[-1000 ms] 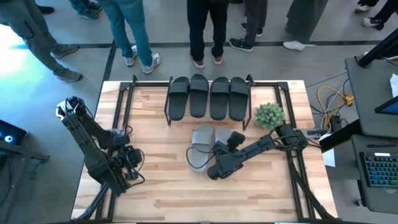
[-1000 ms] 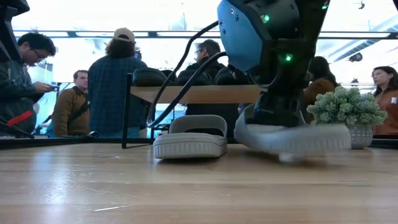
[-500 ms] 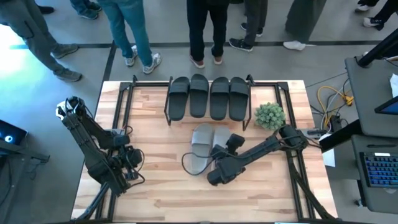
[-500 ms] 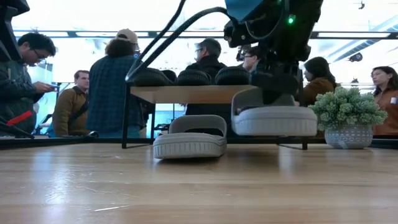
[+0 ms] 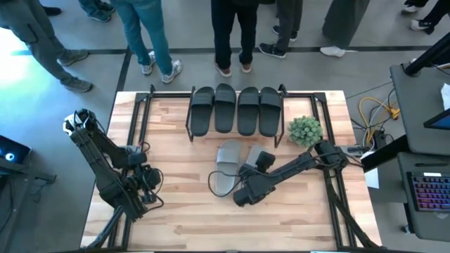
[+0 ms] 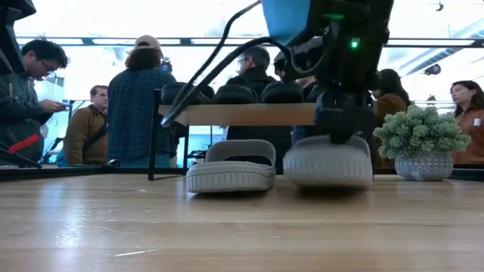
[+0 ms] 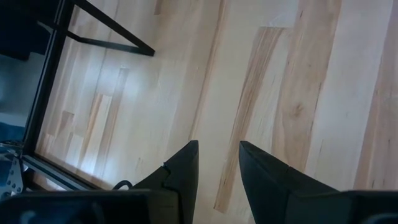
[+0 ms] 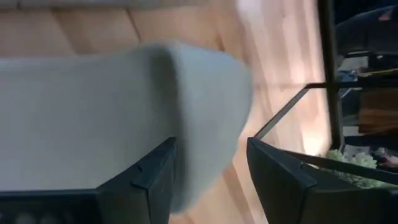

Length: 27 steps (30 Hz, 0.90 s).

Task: Pick and place slides into the shelf
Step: Prepare the gray slide

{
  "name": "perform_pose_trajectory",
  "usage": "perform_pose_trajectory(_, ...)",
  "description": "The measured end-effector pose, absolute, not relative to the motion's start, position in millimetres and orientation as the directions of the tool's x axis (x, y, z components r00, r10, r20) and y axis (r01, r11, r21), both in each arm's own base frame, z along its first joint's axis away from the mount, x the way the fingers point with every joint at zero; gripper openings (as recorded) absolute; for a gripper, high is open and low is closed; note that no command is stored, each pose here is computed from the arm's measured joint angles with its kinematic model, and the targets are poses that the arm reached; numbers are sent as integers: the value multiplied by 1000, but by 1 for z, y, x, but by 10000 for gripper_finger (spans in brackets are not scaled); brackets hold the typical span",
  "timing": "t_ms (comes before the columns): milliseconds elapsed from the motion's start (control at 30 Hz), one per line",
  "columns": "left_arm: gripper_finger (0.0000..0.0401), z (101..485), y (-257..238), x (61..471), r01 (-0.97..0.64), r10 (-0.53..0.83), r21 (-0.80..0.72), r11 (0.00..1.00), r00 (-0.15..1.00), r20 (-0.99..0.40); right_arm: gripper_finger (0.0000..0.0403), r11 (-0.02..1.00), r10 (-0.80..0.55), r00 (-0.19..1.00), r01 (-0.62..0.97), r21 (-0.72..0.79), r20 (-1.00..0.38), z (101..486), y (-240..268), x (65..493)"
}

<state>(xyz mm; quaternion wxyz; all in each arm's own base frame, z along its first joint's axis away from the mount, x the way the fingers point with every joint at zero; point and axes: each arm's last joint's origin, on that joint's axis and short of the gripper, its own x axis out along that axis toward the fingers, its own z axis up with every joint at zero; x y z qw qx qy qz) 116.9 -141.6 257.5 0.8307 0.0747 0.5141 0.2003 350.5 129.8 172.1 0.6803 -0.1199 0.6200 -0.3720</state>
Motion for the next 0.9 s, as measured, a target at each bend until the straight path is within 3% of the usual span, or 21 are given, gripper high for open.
perform_pose_trajectory(367, 100, 257, -142, 117, -257, 408, 328, 909, 392, -824, 185, 798, -538, 59, 357, -485, -841, 215, 148, 341)
perform_pose_trajectory(500, 100, 257, -144, 118, -248, 391, 312, 917, 403, -827, 184, 831, -355, 139, 499, -244, -924, 232, 175, 327)
perform_pose_trajectory(633, 100, 257, -149, 122, -204, 343, 279, 938, 437, -832, 168, 702, -194, 142, 711, -36, -971, 217, 210, 315)
perform_pose_trajectory(767, 99, 254, -156, 127, -212, 280, 200, 957, 480, -832, 126, 482, -209, 99, 876, -14, -973, 210, 221, 301)
perform_pose_trajectory(900, 80, 239, -160, 137, -246, 143, 24, 969, 481, -865, 52, 387, -218, 47, 921, -42, -975, 201, 212, 301)
